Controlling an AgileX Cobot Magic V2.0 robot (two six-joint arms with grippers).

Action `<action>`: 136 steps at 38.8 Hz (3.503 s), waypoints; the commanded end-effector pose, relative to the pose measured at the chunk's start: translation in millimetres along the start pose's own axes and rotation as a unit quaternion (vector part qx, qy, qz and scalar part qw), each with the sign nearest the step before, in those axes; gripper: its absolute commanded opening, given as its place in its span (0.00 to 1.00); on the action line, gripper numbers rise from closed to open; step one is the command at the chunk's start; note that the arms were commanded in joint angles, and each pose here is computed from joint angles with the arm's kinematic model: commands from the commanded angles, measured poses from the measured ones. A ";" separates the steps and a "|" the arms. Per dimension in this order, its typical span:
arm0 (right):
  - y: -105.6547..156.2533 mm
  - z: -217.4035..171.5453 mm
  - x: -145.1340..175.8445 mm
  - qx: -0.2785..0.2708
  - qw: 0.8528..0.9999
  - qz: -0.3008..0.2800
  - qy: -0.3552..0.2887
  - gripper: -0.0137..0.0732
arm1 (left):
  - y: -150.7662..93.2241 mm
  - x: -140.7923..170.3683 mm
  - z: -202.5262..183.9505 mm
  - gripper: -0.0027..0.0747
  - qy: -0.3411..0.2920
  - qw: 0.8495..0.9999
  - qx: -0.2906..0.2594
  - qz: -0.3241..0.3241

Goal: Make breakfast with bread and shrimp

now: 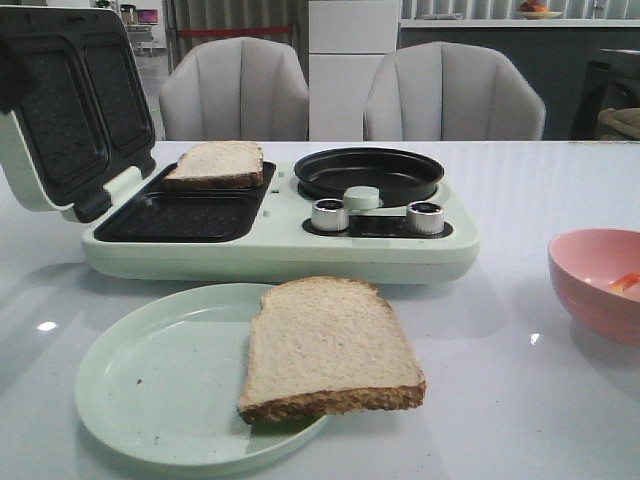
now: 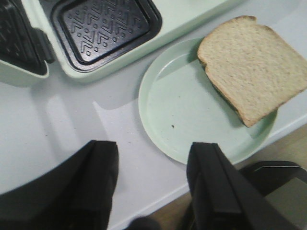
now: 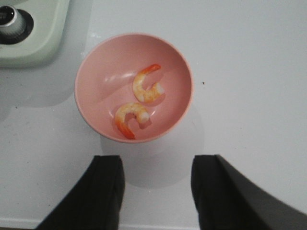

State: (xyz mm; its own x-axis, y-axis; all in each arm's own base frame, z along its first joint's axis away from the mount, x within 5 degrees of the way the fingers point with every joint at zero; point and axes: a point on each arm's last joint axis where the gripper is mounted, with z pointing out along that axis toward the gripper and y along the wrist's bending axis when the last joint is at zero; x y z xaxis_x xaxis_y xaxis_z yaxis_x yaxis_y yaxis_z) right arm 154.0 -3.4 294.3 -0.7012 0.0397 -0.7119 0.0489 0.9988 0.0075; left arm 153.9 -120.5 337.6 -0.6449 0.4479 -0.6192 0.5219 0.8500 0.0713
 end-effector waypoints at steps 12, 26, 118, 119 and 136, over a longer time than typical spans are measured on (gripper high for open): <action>20.2 8.3 -12.7 -0.102 0.992 0.075 0.010 0.67 | 3.6 28.5 -38.2 0.54 -0.104 0.993 0.043 -0.021; 83.4 65.9 -6.0 -0.289 0.948 0.035 0.129 0.87 | 3.6 28.7 -38.8 0.54 -0.110 0.993 0.045 -0.021; 183.8 84.4 -96.7 -0.451 0.890 0.049 0.042 0.23 | 4.3 28.5 -38.8 0.48 -0.112 0.993 0.041 -0.018; 187.0 86.2 -98.5 -0.452 0.890 0.047 0.035 0.23 | 4.3 28.5 -38.8 0.47 -0.112 0.993 0.040 -0.018; 247.3 168.1 -144.9 -0.509 0.856 0.082 0.031 0.26 | 4.3 28.5 -38.8 0.39 -0.112 0.993 0.040 -0.018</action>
State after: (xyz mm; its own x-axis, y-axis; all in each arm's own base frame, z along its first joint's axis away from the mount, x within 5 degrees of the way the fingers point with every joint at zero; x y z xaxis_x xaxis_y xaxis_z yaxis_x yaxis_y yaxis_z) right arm 385.2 226.2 248.4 -0.8122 0.1254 -0.5697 -0.4105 0.5710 0.7109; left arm 114.0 -89.9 337.1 -0.5931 0.3700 -0.7151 0.5350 0.8448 -0.0066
